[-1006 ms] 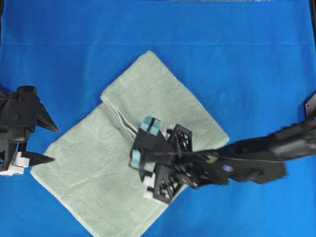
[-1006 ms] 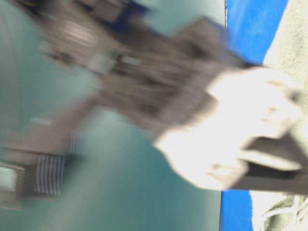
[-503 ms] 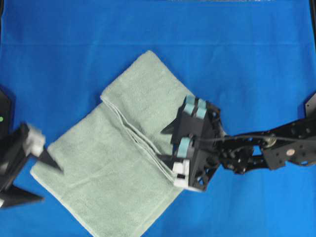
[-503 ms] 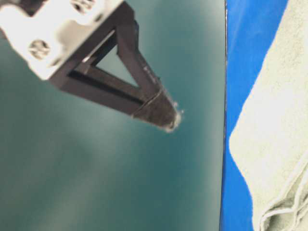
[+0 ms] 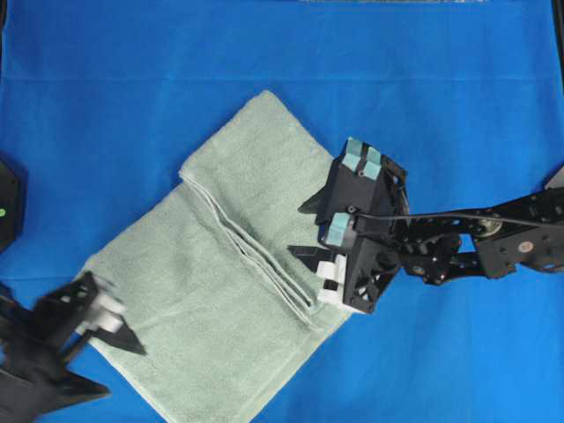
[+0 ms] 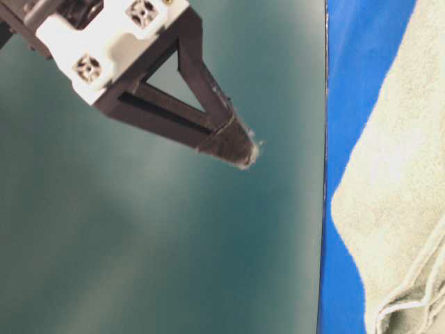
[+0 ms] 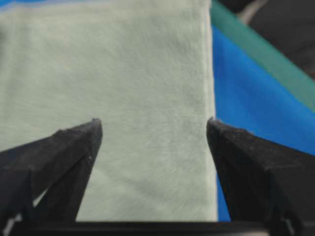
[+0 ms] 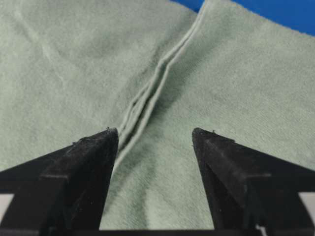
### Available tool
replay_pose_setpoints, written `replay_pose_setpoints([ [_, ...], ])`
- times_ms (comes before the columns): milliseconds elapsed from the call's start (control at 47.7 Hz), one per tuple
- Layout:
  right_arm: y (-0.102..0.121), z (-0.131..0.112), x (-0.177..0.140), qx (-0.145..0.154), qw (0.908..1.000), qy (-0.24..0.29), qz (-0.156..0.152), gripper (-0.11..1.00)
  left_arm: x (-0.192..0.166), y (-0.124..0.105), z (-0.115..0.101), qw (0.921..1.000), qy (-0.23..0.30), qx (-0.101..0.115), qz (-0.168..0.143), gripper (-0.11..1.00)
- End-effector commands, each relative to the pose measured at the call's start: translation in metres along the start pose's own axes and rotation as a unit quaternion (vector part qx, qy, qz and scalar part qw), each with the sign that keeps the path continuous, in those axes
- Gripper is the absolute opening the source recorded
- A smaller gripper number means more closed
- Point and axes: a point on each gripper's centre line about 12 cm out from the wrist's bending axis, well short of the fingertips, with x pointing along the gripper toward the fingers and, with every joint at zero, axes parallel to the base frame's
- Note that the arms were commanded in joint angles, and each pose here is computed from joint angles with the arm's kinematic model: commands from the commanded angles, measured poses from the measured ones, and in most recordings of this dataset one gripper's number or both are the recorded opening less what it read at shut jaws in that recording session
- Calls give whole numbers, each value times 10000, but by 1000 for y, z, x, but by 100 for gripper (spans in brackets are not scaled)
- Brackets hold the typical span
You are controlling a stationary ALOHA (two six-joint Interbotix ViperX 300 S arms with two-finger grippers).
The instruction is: Fold a bath towel.
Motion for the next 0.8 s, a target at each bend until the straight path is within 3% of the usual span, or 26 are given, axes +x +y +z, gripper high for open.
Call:
replay_pose_setpoints([
  [0, -3, 9, -13, 42, 9999, -163, 29, 63, 27, 0, -1, 9992, 363, -148, -60, 82],
  [231, -18, -1, -19, 54, 9991, 51, -413, 63, 82, -6, -33, 9912, 1295, -138, -228, 82],
  [356, -21, -5, -22, 69, 9989, 83, -458, 63, 96, -5, -54, 9861, 1633, -191, -242, 81],
  [482, -24, -8, -25, 92, 9988, 92, -479, 63, 98, -5, -55, 9848, 1708, -199, -252, 78],
  [545, -26, -10, -27, 127, 9987, 99, -489, 63, 98, -6, -55, 9843, 1736, -172, -267, 69],
  [713, -31, -15, -33, 205, 9985, 91, -492, 63, 96, -6, -55, 9827, 1824, -120, -285, 26],
  [776, -33, -17, -37, 254, 9985, 81, -473, 63, 94, -6, -53, 9810, 1915, -112, -294, 15],
])
